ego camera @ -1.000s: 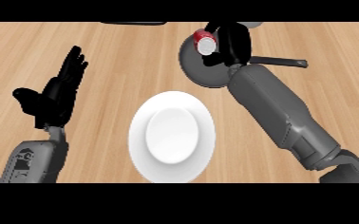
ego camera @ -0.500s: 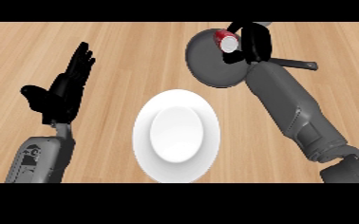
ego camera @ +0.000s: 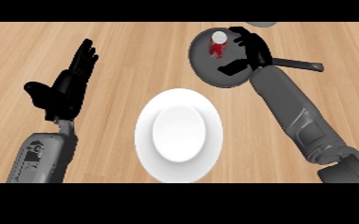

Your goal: Pick the can from the plate and place it in the pan

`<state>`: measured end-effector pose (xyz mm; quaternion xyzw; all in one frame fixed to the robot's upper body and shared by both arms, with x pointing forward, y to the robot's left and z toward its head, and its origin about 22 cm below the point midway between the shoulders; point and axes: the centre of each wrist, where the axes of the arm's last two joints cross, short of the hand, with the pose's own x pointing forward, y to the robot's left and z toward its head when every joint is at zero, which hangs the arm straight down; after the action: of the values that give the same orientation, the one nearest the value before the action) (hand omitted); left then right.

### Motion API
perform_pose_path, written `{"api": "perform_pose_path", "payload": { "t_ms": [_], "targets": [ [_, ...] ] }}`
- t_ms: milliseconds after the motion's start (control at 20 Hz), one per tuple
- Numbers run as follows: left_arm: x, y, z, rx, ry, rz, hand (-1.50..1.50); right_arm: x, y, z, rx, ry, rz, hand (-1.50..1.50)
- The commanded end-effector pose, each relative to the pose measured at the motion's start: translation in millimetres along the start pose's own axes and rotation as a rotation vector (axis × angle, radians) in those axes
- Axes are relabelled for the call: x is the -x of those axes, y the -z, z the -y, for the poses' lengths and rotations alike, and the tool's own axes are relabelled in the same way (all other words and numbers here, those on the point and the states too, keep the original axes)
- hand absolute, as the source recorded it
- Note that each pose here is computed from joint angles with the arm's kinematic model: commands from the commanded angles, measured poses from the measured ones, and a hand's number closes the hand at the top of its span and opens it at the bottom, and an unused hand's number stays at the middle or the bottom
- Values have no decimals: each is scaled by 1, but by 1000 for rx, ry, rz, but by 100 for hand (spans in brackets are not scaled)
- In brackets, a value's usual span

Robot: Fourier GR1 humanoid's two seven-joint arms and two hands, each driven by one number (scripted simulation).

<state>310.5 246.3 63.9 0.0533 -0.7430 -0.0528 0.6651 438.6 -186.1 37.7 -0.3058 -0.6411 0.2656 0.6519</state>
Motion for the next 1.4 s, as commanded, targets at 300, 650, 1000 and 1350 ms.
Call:
{"api": "perform_pose_path", "payload": {
  "t_ms": [300, 650, 1000, 1350],
  "targets": [
    [7, 0, -5, -23, 14, -20, 0, 23, -4, 7, 155, 270, 140, -150],
    [15, -8, -19, -75, 24, -48, 0, 55, -15, 12, 38, 559, 173, -150],
    [18, -23, -25, -125, 29, -68, 0, 110, -49, 30, -76, 609, 279, -150],
    [24, -32, -45, -132, 25, -86, 0, 114, -100, 52, -60, 623, 287, -150]
  ]
}}
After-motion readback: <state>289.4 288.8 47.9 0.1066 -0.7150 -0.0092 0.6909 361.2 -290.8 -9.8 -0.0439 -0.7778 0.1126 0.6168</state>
